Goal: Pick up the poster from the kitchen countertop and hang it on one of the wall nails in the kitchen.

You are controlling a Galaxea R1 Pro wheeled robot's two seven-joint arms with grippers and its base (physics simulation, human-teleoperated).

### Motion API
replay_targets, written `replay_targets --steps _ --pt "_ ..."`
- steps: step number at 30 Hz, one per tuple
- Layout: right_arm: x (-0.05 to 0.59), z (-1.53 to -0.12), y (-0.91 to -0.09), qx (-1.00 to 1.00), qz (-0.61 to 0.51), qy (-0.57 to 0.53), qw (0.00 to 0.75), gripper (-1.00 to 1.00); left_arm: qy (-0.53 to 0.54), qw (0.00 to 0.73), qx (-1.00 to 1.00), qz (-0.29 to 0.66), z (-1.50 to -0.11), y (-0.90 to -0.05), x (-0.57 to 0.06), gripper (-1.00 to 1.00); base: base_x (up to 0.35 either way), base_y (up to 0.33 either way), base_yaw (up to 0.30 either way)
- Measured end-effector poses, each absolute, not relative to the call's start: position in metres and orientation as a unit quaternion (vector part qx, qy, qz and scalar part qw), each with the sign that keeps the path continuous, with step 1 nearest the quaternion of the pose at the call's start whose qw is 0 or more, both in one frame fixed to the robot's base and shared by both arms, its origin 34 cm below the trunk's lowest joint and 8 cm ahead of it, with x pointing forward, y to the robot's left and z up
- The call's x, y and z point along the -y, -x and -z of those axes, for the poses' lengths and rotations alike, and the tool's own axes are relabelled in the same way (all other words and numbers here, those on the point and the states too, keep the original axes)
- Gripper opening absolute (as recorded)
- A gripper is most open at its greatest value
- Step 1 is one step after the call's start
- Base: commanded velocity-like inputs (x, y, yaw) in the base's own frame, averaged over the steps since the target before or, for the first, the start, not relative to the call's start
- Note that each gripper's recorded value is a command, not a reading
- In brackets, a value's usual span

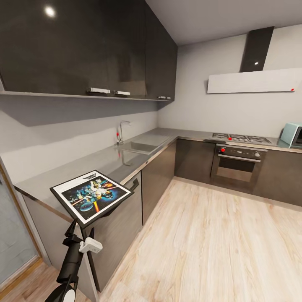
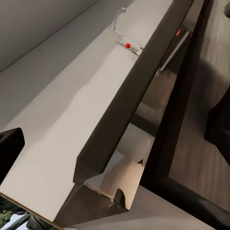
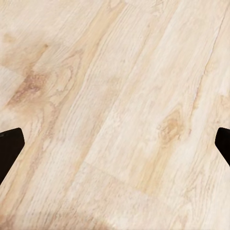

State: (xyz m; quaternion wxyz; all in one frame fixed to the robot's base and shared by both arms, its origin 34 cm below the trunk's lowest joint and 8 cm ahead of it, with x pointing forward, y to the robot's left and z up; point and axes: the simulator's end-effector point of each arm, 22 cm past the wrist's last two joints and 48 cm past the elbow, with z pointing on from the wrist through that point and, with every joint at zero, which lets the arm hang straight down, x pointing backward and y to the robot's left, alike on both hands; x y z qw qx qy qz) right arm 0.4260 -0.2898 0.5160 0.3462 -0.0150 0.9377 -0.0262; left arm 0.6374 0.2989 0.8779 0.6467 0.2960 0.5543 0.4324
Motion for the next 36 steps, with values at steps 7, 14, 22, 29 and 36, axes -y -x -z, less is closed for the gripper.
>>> replay_targets --steps 7,14,22,29,36 --pt "0.2898 -0.5161 -0.4260 -0.938 0.026 0.015 0.346 1.00 -0.296 0.647 -0.554 -0.432 -0.8782 -0.6374 -0.2988 1.00 0.019 0.000 0.000" --pt "0.2898 -0.5161 -0.4260 -0.938 0.026 0.015 0.346 1.00 -0.296 0.647 -0.554 -0.432 -0.8782 -0.6374 -0.2988 1.00 0.058 0.000 0.000" --pt "0.2898 -0.5160 -0.4260 -0.938 0.026 0.015 0.346 1.00 -0.296 0.647 -0.554 -0.432 -0.8779 -0.6375 -0.2981 1.00 0.008 0.000 0.000" --pt "0.2898 -0.5160 -0.4260 -0.938 0.026 0.015 0.346 1.00 -0.298 0.648 -0.554 -0.431 -0.8779 -0.6375 -0.2956 1.00 0.000 0.000 0.000" --pt "0.2898 -0.5160 -0.4259 -0.938 0.026 0.015 0.346 1.00 -0.298 0.648 -0.553 -0.431 -0.8786 -0.6375 -0.2949 -1.00 0.000 0.000 0.000"
